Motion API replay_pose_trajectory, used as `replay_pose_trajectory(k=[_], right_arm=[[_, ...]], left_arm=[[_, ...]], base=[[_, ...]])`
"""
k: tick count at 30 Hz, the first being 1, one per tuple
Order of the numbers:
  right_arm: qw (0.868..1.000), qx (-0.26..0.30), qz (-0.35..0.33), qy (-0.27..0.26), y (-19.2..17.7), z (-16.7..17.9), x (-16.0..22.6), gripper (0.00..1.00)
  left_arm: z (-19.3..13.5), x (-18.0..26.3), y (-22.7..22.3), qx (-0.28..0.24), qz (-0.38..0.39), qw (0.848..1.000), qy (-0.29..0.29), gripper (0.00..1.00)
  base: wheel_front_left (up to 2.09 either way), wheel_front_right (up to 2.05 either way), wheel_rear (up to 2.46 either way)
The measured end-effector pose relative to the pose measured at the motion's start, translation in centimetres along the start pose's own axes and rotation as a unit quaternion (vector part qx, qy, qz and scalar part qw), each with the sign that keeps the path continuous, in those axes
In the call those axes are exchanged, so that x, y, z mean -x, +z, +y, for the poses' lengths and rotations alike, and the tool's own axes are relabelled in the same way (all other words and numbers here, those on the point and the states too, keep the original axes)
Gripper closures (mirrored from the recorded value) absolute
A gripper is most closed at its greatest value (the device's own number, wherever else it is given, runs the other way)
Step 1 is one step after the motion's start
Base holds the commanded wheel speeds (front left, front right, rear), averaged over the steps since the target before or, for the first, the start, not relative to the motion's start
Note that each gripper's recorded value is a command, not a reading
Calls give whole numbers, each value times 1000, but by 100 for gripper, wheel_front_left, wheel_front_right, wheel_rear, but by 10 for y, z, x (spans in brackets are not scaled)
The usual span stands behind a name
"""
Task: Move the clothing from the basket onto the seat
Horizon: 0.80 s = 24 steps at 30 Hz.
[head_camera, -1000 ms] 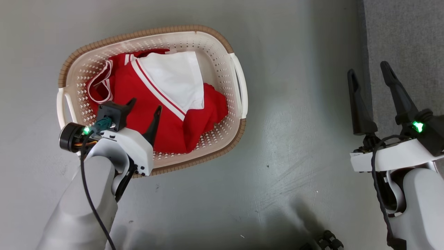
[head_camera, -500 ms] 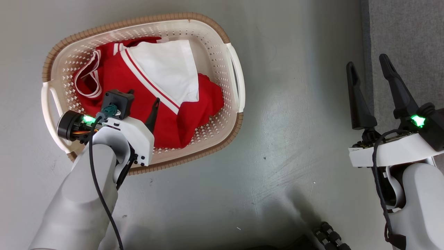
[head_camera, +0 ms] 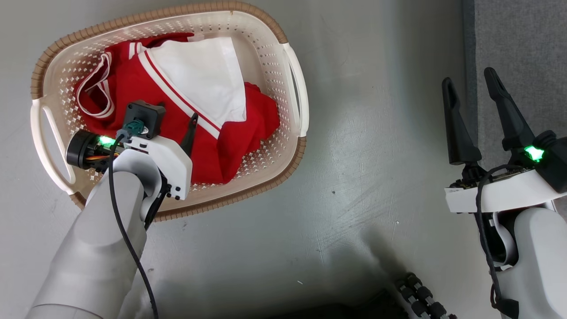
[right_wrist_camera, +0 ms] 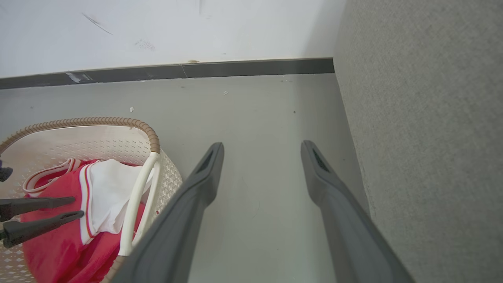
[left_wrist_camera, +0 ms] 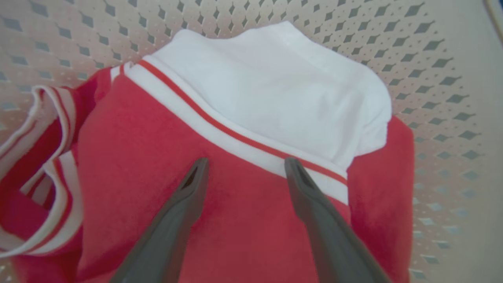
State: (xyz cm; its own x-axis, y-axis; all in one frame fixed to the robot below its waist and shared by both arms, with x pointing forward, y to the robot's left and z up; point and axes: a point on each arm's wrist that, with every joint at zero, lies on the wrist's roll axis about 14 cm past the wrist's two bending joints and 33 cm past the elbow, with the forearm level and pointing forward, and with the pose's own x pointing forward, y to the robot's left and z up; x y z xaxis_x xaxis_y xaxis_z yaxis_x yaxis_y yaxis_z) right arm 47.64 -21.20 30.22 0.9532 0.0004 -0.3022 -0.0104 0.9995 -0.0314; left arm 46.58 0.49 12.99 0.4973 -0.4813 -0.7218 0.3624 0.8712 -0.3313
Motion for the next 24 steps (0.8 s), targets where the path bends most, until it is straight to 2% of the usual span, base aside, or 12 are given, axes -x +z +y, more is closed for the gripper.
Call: replay_pose_trajectory(k=[24], right_arm=[[1000,1,6,0,-16,0,-11,0]], left_arm=[[4,-13,-30,18,38,999,-1,0]], base=[[0,0,0]])
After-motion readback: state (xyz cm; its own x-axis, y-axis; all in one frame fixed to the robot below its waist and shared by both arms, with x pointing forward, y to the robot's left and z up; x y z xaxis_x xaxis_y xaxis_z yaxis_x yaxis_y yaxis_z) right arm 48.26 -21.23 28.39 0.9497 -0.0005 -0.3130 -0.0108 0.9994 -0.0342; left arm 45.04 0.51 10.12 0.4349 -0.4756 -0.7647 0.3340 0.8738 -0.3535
